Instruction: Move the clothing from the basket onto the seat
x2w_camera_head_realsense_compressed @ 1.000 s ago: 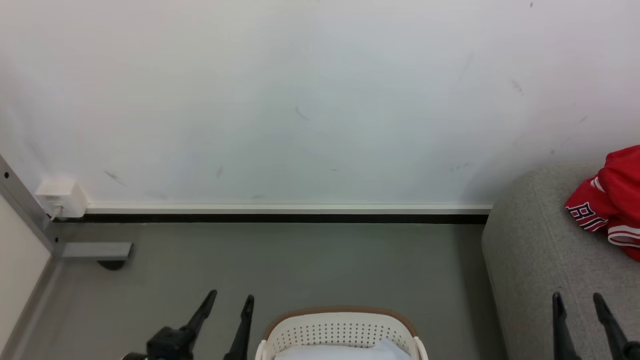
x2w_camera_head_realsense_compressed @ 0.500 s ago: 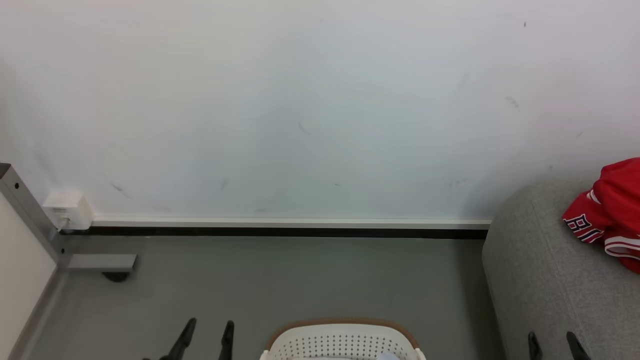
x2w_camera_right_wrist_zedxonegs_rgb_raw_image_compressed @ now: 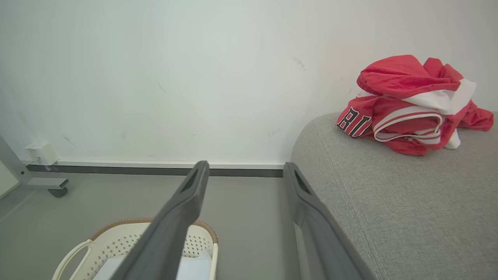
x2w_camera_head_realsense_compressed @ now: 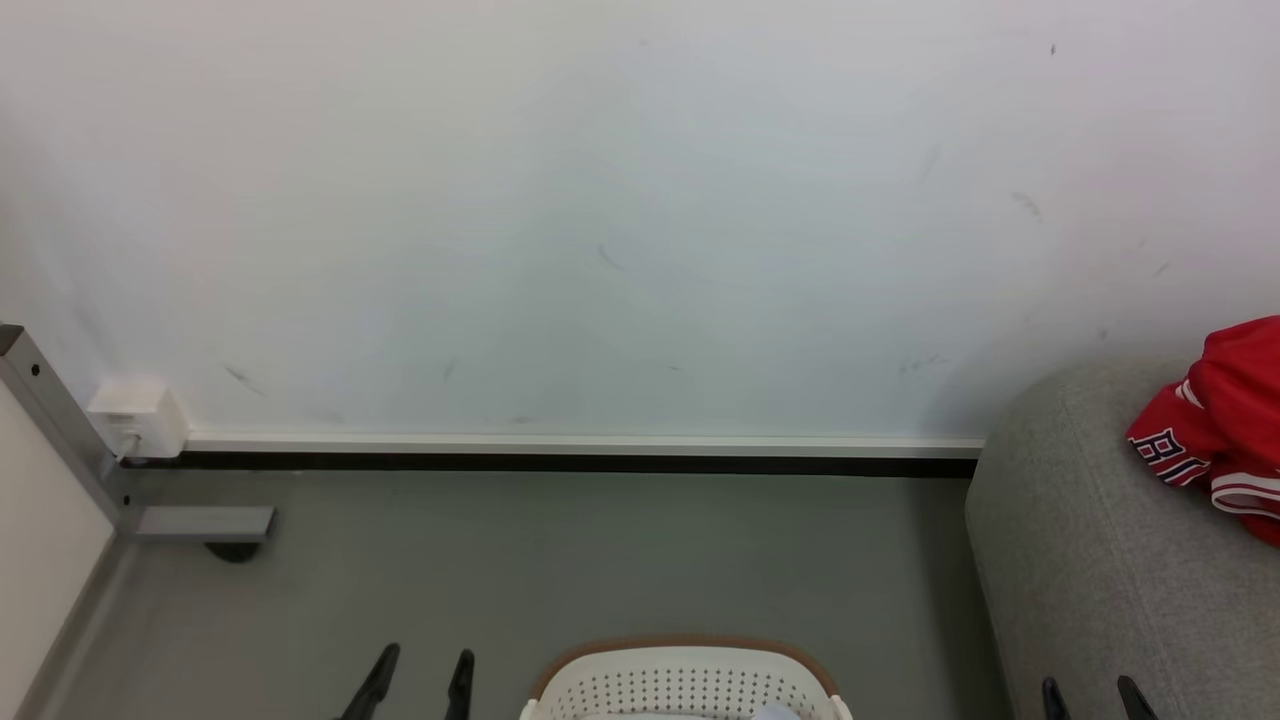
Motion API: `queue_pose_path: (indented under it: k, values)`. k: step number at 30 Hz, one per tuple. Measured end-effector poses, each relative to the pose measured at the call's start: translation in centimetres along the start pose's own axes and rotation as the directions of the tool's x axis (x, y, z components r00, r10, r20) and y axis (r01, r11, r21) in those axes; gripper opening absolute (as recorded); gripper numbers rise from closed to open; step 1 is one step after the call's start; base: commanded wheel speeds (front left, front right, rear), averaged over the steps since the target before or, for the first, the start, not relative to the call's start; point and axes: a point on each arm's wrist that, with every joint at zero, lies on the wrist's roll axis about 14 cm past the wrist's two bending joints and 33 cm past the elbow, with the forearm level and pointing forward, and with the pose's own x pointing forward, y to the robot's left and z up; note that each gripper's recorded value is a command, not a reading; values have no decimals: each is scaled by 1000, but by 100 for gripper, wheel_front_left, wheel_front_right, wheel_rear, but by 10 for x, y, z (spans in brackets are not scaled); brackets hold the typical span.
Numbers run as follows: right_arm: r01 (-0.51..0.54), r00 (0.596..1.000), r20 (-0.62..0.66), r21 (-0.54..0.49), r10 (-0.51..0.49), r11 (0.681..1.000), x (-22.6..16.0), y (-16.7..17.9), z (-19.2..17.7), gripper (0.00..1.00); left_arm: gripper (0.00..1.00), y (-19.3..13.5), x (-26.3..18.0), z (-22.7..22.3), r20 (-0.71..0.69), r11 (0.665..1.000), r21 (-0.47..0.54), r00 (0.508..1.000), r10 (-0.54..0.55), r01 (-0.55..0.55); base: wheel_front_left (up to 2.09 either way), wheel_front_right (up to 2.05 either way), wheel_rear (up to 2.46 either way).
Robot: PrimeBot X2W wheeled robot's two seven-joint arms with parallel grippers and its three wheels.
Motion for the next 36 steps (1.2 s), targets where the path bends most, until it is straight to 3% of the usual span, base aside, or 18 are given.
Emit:
queue_pose_path:
  k: [17,18,24,36]
  values:
    - [-21,1000,4,-5,21,1000,1,7,1,100,100,3,-1,-1,-1,1000,-18,1000,10,-10,0,0,0]
    - [-20,1000,1,-4,20,1000,0,6,0,0,0,3,-1,-2,-4,1000,-20,1000,10,-10,0,0,0]
    - [-3,999,-53,34,4,999,-4,5,-16,0,0,4,-9,-22,-72,998,-61,997,26,-31,0,0,0]
    - [67,996,-65,249,-52,966,2,-5,-13,0,0,19,-4,-22,-94,954,-275,991,96,-119,0,0,0]
